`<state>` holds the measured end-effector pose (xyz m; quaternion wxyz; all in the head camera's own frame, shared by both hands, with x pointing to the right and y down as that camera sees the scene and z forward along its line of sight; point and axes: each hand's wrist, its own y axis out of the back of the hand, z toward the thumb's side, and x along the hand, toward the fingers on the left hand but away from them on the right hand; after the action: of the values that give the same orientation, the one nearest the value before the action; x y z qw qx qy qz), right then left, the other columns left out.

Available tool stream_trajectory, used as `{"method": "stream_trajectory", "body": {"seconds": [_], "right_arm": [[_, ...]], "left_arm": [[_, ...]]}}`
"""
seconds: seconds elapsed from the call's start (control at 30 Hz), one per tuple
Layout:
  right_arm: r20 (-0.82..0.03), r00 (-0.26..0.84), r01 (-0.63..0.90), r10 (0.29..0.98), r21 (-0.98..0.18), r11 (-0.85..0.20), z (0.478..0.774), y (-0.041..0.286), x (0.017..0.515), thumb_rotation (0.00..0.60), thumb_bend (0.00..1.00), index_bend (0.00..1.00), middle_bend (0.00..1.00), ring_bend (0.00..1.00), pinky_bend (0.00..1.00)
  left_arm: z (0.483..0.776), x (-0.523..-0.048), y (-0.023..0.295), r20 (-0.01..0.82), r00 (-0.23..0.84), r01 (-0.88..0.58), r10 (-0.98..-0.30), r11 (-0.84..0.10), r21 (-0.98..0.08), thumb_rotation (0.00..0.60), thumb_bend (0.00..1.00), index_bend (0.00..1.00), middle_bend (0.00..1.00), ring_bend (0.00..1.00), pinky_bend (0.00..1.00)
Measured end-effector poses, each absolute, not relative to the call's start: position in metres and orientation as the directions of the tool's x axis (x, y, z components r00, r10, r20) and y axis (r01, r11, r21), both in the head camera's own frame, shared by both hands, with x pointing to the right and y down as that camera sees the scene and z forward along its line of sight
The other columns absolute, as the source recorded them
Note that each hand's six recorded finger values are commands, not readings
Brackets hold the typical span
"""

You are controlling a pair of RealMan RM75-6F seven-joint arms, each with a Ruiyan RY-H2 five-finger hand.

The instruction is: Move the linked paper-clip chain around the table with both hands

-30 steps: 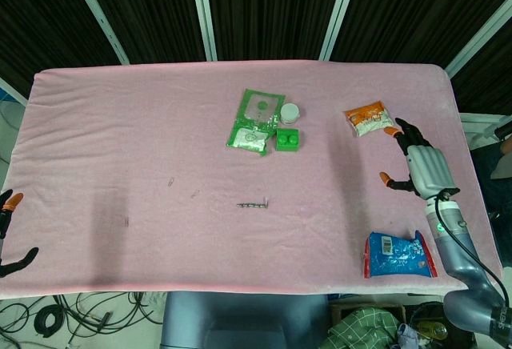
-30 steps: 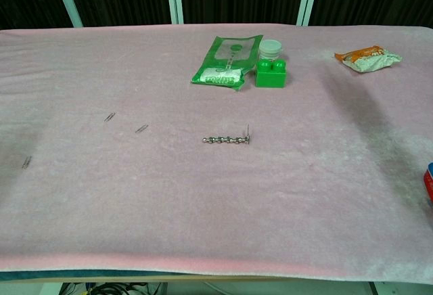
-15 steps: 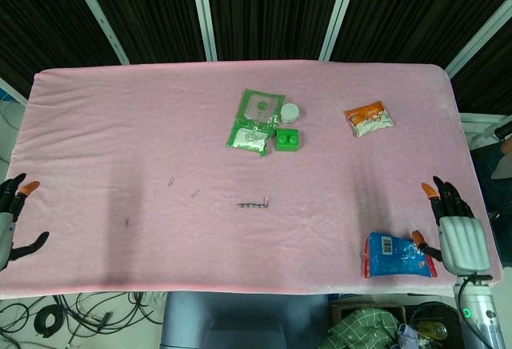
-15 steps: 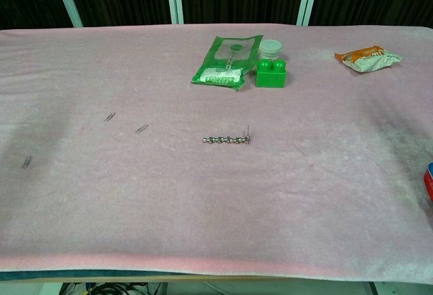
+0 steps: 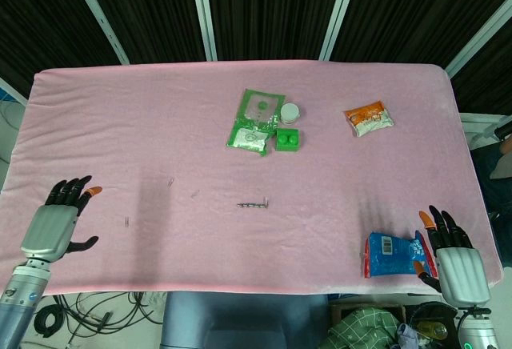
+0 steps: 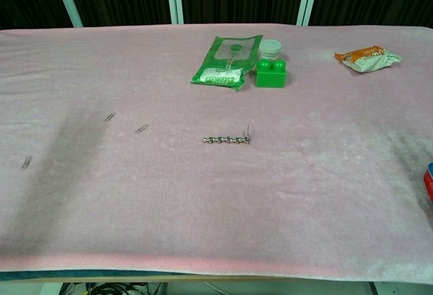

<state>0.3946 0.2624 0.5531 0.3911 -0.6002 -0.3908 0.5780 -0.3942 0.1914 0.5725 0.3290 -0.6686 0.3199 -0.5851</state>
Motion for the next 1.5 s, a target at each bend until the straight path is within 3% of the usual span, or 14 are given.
{"method": "stream_trajectory", "body": {"seconds": [0.27,0.5,0.7,0.9,1.5], "right_arm": [[-0.390,0.028,0.047,0.920,-0.919,-0.391,0.560,0.260,0.400,0.600,0.16,0.06,0.00,0.00,0.19],[-0.394,0.017,0.051,0.919,-0.917,-0.395,0.561,0.262,0.400,0.600,0.16,0.06,0.00,0.00,0.19],[-0.403,0.001,0.050,0.915,-0.914,-0.402,0.562,0.262,0.400,0.600,0.16,0.06,0.00,0.00,0.19],[-0.400,-0.007,0.038,0.917,-0.916,-0.399,0.563,0.262,0.401,0.600,0.16,0.06,0.00,0.00,0.19],[-0.396,-0.031,0.041,0.918,-0.918,-0.394,0.564,0.260,0.409,0.600,0.16,0.10,0.00,0.00,0.19]], "left_arm": [[0.588,-0.360,0.179,0.579,0.172,-0.006,-0.797,-0.589,-0.808,0.600,0.17,0.24,0.05,0.00,0.00],[0.604,-0.318,0.139,0.608,0.325,-0.017,-0.725,-0.647,-0.763,0.600,0.18,0.24,0.05,0.00,0.00],[0.621,-0.300,0.098,0.613,0.393,-0.003,-0.685,-0.667,-0.745,0.600,0.19,0.25,0.05,0.00,0.00],[0.642,-0.284,0.084,0.637,0.386,0.033,-0.667,-0.680,-0.732,0.600,0.24,0.29,0.05,0.00,0.00],[0.698,-0.181,0.081,0.667,0.373,0.075,-0.645,-0.695,-0.715,0.600,0.24,0.38,0.07,0.00,0.00]]}}
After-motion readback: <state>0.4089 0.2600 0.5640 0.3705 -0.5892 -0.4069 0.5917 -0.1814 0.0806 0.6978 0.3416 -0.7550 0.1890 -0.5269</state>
